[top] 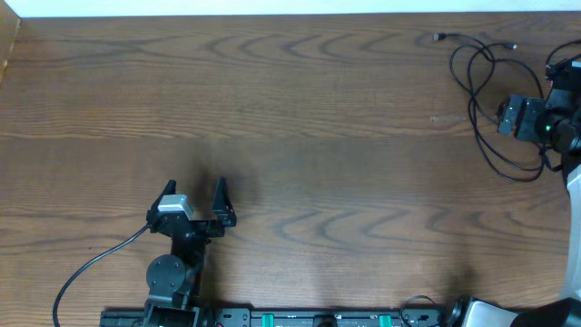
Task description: Untangle cables
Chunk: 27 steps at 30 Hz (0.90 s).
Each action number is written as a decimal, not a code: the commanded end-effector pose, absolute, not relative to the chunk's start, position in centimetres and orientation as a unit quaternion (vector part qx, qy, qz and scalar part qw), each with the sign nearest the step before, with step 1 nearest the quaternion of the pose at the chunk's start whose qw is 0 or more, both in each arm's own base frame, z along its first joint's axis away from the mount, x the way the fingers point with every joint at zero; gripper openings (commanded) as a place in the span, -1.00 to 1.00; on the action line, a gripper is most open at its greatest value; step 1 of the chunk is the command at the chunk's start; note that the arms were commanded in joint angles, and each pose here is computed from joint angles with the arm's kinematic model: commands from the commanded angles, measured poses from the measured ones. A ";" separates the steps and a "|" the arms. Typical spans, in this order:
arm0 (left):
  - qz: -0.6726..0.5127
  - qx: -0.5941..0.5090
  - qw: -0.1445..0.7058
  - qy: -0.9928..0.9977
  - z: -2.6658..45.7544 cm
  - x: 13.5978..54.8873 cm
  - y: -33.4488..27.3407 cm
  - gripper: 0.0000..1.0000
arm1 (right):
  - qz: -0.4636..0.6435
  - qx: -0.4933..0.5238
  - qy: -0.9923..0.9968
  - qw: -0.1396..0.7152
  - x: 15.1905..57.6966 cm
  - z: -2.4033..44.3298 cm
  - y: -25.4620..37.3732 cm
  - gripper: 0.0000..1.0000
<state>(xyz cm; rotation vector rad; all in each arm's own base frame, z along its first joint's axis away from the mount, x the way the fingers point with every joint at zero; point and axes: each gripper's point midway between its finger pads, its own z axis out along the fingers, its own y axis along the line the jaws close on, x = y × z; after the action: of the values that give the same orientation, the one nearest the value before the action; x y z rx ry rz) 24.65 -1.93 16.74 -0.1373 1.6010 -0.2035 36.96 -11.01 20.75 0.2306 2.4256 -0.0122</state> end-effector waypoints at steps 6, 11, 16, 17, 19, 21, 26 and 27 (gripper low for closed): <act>-0.074 -0.064 0.645 0.758 13.6 24.3 -1.6 0.99 | -0.005 0.083 0.934 0.348 37.0 21.0 -10.9 0.98; -0.077 -0.028 0.645 0.760 13.6 24.2 -2.5 0.99 | -0.005 0.083 0.934 0.349 37.0 21.0 -10.9 0.98; -0.078 -0.026 0.645 0.760 13.6 24.2 -2.5 0.99 | -0.005 0.083 0.934 0.349 37.0 21.0 -10.9 0.98; -0.078 -0.026 0.645 0.760 13.6 24.2 -2.5 0.99 | -0.005 0.083 0.934 0.349 37.0 21.0 -10.9 0.98; -0.077 -0.026 0.645 0.760 13.6 24.2 -2.5 0.99 | -0.005 0.083 0.934 0.348 37.0 21.0 -10.9 0.99; -0.072 -0.023 0.646 0.760 13.6 24.2 -2.4 0.99 | -0.005 0.083 0.934 0.348 37.0 21.0 -10.9 0.98; -0.073 -0.024 0.646 0.759 13.6 24.2 -2.4 0.99 | -0.005 0.083 0.934 0.349 37.0 21.0 -10.9 0.99; -0.073 -0.024 0.646 0.760 13.6 24.2 -2.4 0.99 | -0.005 0.083 0.934 0.349 37.0 21.0 -10.9 0.99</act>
<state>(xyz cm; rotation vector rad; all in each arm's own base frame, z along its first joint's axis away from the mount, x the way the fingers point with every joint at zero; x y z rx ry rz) 24.36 -2.70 15.26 -0.0597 1.6767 -0.1941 36.96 -11.01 20.75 0.2306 2.4256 -0.0122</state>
